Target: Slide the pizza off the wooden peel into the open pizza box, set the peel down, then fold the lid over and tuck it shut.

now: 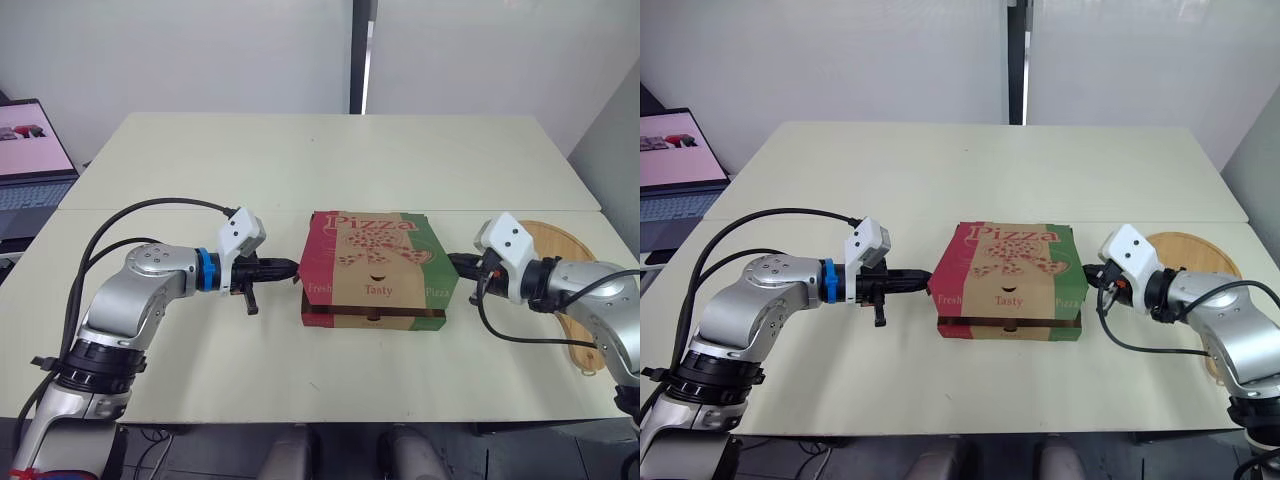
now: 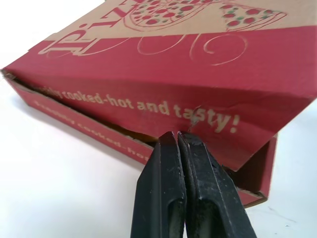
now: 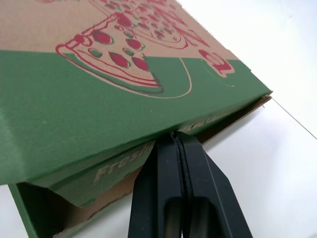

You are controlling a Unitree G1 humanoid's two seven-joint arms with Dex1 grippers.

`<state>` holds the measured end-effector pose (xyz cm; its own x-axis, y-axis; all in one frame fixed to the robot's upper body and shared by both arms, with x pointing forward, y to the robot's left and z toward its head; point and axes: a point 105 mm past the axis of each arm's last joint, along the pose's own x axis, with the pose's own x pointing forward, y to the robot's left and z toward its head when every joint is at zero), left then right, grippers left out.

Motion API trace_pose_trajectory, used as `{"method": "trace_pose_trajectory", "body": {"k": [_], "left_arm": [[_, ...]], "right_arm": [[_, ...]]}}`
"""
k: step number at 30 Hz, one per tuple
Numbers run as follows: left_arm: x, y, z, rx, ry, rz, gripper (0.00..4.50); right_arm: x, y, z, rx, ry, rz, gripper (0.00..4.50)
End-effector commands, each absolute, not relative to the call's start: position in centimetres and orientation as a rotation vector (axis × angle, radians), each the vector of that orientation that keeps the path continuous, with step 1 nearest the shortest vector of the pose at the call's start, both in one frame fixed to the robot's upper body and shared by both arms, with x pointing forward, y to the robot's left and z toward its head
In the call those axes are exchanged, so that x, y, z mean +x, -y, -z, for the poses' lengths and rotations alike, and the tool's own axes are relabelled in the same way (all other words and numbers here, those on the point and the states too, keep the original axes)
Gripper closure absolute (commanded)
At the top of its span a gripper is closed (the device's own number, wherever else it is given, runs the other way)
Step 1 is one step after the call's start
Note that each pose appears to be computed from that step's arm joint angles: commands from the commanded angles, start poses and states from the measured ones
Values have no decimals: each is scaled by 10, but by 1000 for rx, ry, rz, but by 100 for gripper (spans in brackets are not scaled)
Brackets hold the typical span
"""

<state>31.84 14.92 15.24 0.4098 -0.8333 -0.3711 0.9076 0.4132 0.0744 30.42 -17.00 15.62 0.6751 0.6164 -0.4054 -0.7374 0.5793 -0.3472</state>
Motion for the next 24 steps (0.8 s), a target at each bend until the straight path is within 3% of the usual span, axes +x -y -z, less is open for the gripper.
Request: {"method": "trace_pose_trajectory", "body": {"k": [1, 12, 17, 24], "left_arm": [[318, -152, -156, 295, -270, 1100, 445], [330, -179, -210, 272, -162, 1071, 445], [336, -135, -231, 348, -85, 1223, 445], [341, -102, -210, 443, -112, 1358, 445]], "right_arm": [[305, 170, -161, -582, -204, -796, 450], [306, 172, -160, -580, -196, -785, 450], [307, 172, -159, -583, -199, -787, 450], [306, 174, -160, -576, -196, -779, 450]]}}
